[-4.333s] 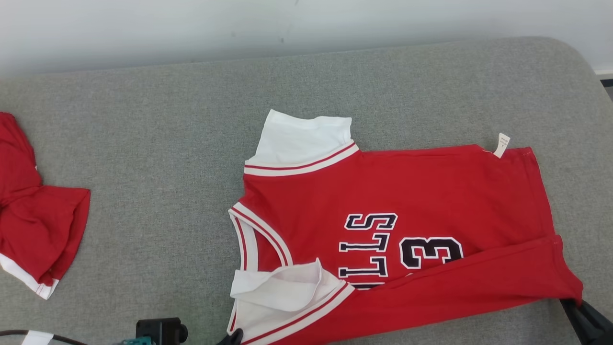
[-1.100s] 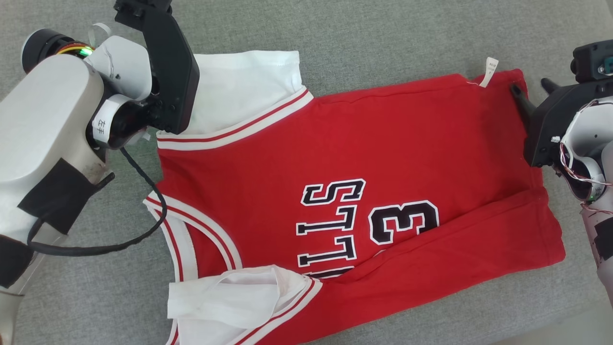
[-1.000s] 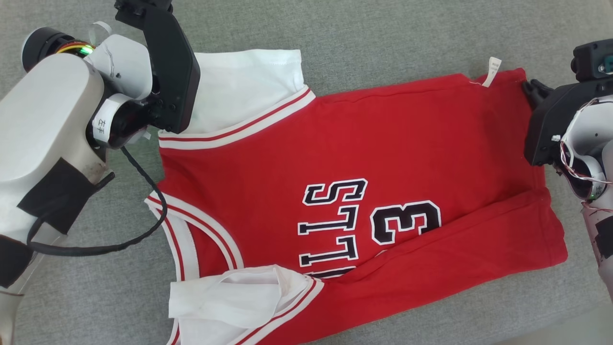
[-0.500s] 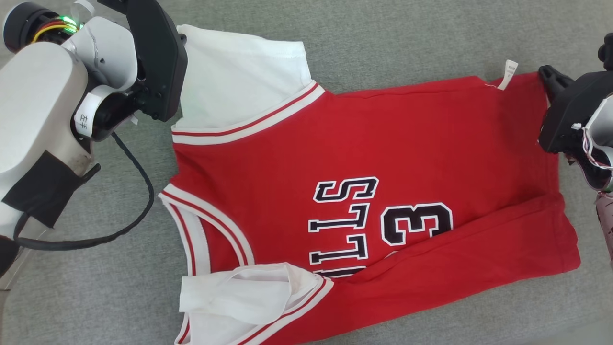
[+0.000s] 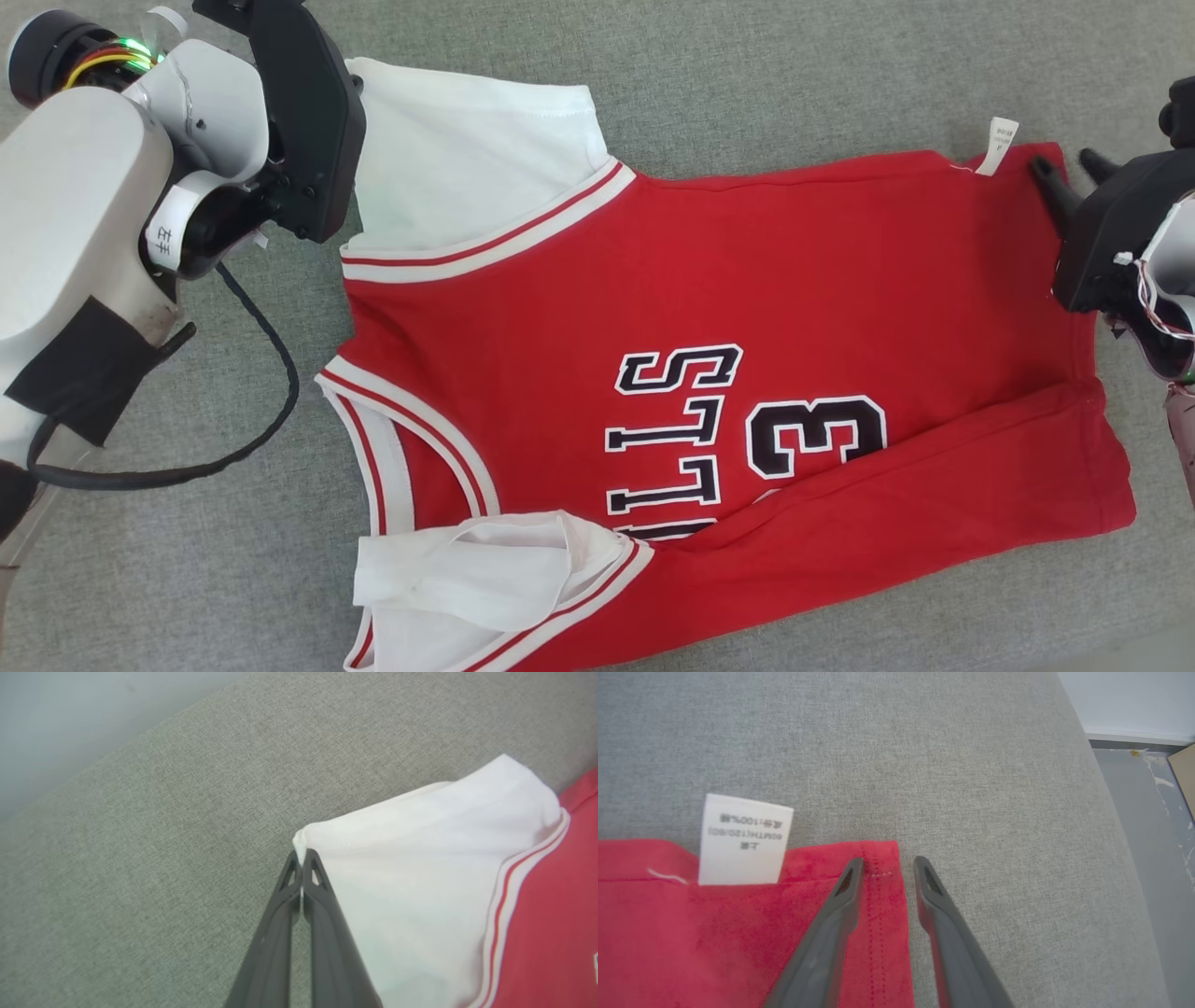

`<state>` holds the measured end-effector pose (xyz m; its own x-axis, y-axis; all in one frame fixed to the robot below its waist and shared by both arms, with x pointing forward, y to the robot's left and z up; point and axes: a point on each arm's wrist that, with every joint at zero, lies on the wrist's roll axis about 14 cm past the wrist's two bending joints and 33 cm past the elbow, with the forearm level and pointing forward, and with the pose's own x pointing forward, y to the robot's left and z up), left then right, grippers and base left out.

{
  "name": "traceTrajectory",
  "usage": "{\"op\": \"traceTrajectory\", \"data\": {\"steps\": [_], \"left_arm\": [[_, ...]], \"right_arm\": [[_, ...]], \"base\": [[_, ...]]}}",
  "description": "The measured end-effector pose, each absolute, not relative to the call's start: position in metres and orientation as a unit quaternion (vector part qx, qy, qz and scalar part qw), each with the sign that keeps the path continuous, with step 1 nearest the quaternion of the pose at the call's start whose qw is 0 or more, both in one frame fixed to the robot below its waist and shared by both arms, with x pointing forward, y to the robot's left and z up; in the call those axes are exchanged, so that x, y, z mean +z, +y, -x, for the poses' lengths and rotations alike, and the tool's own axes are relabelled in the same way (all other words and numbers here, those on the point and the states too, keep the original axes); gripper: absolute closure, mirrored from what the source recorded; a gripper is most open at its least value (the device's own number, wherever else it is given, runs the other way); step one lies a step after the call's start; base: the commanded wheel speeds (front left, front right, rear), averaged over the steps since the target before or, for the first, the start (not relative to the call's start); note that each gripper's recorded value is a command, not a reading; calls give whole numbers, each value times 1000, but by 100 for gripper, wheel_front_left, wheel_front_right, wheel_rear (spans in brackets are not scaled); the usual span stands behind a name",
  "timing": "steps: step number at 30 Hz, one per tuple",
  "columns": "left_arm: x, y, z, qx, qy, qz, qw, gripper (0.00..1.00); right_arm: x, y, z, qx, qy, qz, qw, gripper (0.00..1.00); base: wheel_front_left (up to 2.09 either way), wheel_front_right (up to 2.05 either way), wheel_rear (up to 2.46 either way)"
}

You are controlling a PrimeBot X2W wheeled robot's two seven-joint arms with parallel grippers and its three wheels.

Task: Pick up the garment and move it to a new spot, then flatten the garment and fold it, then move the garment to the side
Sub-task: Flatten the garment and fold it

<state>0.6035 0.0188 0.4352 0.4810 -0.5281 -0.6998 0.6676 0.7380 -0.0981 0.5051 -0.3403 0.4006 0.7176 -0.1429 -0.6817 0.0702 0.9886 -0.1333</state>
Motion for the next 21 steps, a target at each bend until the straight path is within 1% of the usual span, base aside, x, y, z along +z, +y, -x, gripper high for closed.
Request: {"op": "traceTrajectory", "data": {"steps": [7, 13, 14, 15, 19, 20, 21], "left_arm": [[437, 16, -604, -355, 360, -96, 858, 100], [442, 18, -608, -356, 341, -98, 864, 100], [442, 19, -608, -356, 342, -97, 864, 100], [442, 21, -607, -354, 345, -98, 864, 100], [441, 24, -606, -351, 348, -99, 863, 100], [440, 24, -606, -351, 349, -98, 863, 100], [440, 24, -605, -351, 351, -99, 863, 100]], "right_arm": [[400, -340, -501, -58, 380, 50, 922, 100], [402, -343, -503, -64, 369, 39, 926, 100], [402, -343, -502, -67, 370, 35, 926, 89], [400, -344, -501, -69, 374, 32, 924, 0], [393, -341, -497, -70, 387, 24, 919, 0], [391, -341, -496, -70, 389, 23, 918, 6], [390, -341, -496, -71, 389, 22, 918, 19]], "base": [[0, 0, 0], [0, 0, 0], [0, 0, 0], [0, 0, 0], [0, 0, 0], [0, 0, 0], [0, 0, 0]]}}
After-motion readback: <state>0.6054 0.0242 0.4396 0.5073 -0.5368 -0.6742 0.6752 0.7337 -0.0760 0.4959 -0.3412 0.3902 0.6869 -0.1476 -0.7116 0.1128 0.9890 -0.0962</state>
